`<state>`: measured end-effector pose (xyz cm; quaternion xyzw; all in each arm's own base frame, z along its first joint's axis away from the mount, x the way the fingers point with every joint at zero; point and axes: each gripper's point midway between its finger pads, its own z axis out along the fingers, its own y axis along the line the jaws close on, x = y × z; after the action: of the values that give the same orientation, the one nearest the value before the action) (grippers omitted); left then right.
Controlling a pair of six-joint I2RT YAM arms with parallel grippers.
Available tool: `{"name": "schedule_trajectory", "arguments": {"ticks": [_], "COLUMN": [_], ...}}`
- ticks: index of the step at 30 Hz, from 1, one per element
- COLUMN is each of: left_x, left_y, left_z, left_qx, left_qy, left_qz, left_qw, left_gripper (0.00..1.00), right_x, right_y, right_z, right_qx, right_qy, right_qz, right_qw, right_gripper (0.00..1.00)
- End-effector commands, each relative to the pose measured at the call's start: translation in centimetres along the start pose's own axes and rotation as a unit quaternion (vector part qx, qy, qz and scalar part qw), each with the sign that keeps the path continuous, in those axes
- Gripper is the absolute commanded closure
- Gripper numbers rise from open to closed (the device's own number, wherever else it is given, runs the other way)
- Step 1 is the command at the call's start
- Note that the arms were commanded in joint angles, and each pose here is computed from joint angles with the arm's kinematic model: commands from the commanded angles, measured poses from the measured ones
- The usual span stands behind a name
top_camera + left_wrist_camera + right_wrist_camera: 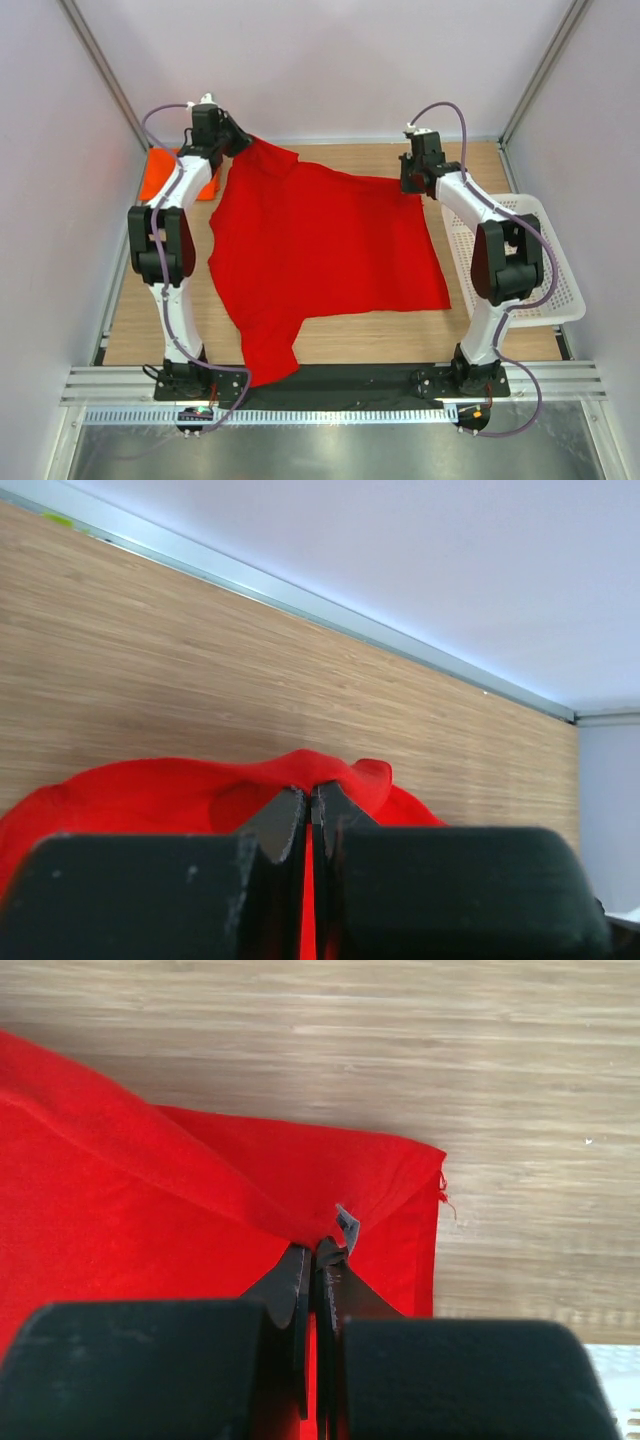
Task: Fold and stack the t-shirts
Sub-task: Fold the tshirt
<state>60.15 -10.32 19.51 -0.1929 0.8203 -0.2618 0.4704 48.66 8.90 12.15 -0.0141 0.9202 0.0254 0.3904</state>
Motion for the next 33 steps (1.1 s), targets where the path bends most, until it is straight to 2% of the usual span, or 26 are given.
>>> {"name": "schedule_trajectory", "arguments": {"ticks": [1, 8, 13, 22, 28, 33], "left_x": [-2.6, -3.3, -2.1, 0.3, 0.7, 0.6], "left_y": [-3.1, -4.1, -4.0, -2.4, -2.3, -2.1], "left_z": [-1.2, -4.3, -5.2, -5.8, -5.6, -6.8], "left_qx": [0.044, 0.049, 0.049, 0.016, 0.018, -0.002], "left_qy": [-0.032, -0.042, -0.025, 0.011, 0.019, 0.021], "left_qz": [0.008, 0.020, 0.007, -0.041, -0.050, -0.054], "left_qw": [0.998, 0.998, 0.998, 0.999, 0.998, 0.998], "left_gripper": [1.00, 1.00, 1.00, 1.00, 1.00, 1.00], "right_x": [-4.1, -6.1, -6.2, -7.1, -8.9, -9.4], "right_y": [0.3, -0.7, -1.5, -4.0, -2.9, -2.4], "right_z": [-1.0, -2.6, -2.1, 3.4, 6.9, 6.0], "right_qx": [-0.007, 0.010, 0.018, 0.044, 0.020, 0.005], "right_qy": [-0.048, -0.072, -0.073, -0.069, -0.070, -0.065], "right_qz": [-0.005, -0.006, -0.003, -0.006, -0.019, -0.010], "right_qw": [0.999, 0.997, 0.997, 0.997, 0.997, 0.998], "right_gripper": [0.99, 0.99, 0.99, 0.99, 0.99, 0.99]}}
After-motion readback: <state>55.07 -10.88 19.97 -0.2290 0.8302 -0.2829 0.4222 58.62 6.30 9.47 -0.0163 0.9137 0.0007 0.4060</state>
